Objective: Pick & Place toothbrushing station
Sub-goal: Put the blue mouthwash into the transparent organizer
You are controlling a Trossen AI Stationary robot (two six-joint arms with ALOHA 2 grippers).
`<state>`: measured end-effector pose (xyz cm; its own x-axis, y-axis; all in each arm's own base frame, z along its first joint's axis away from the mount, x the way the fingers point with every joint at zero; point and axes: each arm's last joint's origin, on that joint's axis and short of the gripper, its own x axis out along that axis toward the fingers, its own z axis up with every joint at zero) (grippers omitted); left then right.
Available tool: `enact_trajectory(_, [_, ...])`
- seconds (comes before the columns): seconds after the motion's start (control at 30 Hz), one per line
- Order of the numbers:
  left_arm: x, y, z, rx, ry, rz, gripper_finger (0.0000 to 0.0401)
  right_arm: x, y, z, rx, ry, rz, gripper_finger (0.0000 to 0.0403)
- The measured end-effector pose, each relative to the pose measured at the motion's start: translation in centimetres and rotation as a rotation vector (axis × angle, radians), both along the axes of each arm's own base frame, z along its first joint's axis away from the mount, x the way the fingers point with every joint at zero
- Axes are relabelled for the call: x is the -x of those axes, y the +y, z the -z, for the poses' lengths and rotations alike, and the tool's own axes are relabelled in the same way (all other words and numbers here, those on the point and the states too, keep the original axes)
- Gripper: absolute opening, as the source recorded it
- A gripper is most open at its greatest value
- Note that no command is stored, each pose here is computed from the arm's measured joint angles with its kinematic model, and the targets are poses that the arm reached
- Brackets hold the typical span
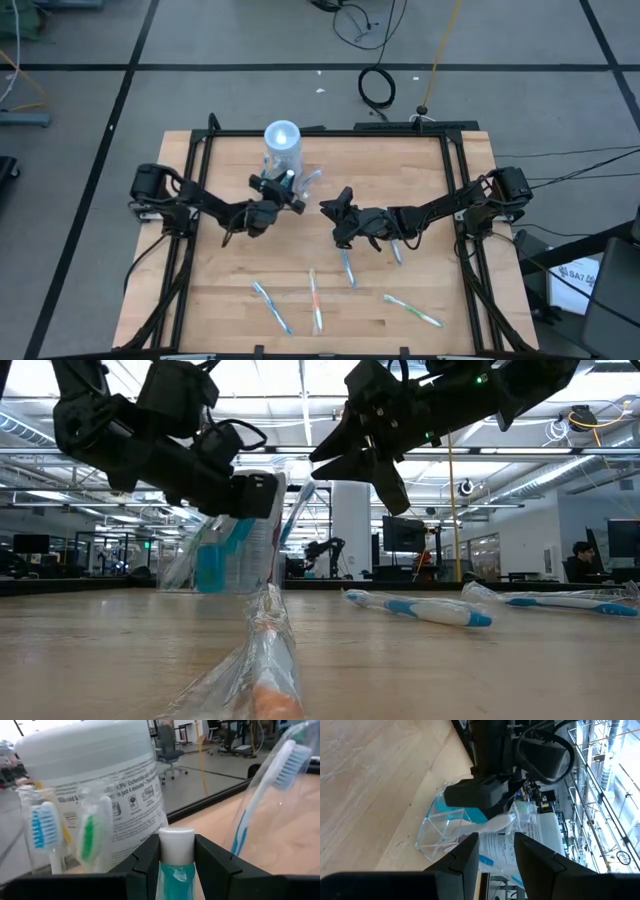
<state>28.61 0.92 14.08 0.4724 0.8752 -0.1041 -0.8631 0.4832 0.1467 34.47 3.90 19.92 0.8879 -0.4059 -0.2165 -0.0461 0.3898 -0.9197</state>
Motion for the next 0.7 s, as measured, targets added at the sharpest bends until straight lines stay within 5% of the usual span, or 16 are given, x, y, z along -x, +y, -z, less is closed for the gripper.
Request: enact_trajectory(0.7, [-0.52, 0.30, -0.26, -0.050, 0.095, 0.032, 0.0108, 0.00, 0.00, 0.00, 0.000, 0.000, 0.000, 0.0116])
